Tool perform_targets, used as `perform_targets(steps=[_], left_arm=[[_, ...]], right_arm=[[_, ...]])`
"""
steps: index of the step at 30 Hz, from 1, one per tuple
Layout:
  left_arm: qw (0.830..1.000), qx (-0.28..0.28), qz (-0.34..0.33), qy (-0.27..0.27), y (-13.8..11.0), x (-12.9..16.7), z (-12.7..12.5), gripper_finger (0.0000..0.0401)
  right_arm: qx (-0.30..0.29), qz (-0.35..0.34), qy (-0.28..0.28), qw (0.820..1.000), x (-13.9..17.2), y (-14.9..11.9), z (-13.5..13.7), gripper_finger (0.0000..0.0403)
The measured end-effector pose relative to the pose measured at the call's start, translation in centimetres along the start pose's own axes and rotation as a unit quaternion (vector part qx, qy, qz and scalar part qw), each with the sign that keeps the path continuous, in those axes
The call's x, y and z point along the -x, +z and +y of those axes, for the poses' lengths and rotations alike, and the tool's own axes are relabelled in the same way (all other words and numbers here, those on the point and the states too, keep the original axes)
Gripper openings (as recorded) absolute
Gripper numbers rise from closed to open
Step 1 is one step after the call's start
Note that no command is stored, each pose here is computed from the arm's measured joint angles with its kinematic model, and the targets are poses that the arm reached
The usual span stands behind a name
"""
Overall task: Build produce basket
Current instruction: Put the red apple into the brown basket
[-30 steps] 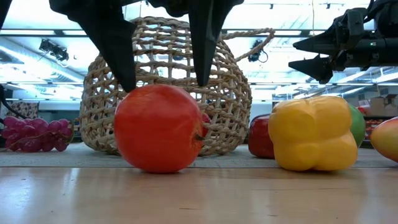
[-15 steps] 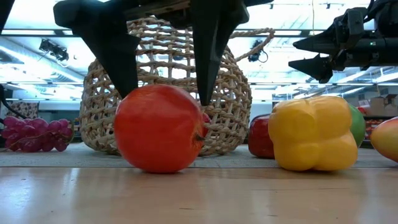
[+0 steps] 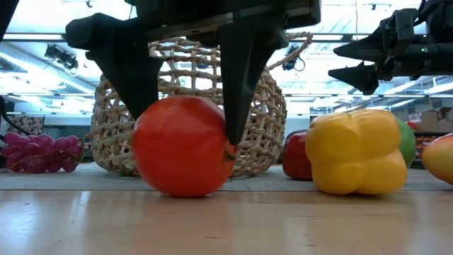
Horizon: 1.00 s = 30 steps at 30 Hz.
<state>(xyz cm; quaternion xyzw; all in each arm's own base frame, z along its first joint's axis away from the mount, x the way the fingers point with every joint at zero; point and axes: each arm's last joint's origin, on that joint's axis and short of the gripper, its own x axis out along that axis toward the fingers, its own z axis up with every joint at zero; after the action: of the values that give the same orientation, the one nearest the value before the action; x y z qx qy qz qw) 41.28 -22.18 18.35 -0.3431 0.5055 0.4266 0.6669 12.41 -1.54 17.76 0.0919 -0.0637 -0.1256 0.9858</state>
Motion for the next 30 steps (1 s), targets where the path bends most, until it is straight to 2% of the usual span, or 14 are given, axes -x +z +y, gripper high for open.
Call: perform_targets(steps=[9, 20, 30], left_arm=[[1.000, -0.018, 0.002, 0.011, -0.3, -1.6, -0.3, 0.0353], [1.000, -0.022, 0.003, 0.011, -0.2, -1.6, -0.4, 0.0319], [1.000, -0.025, 0.003, 0.011, -0.2, -1.6, -0.4, 0.0317]], right_arm=[[0.000, 0.000, 0.000, 1.000, 0.0, 0.0, 0.0, 0.0348], [0.000, 0.000, 0.000, 1.000, 0.0, 0.0, 0.0, 0.0348], [0.000, 0.000, 0.000, 1.000, 0.0, 0.0, 0.0, 0.0348]])
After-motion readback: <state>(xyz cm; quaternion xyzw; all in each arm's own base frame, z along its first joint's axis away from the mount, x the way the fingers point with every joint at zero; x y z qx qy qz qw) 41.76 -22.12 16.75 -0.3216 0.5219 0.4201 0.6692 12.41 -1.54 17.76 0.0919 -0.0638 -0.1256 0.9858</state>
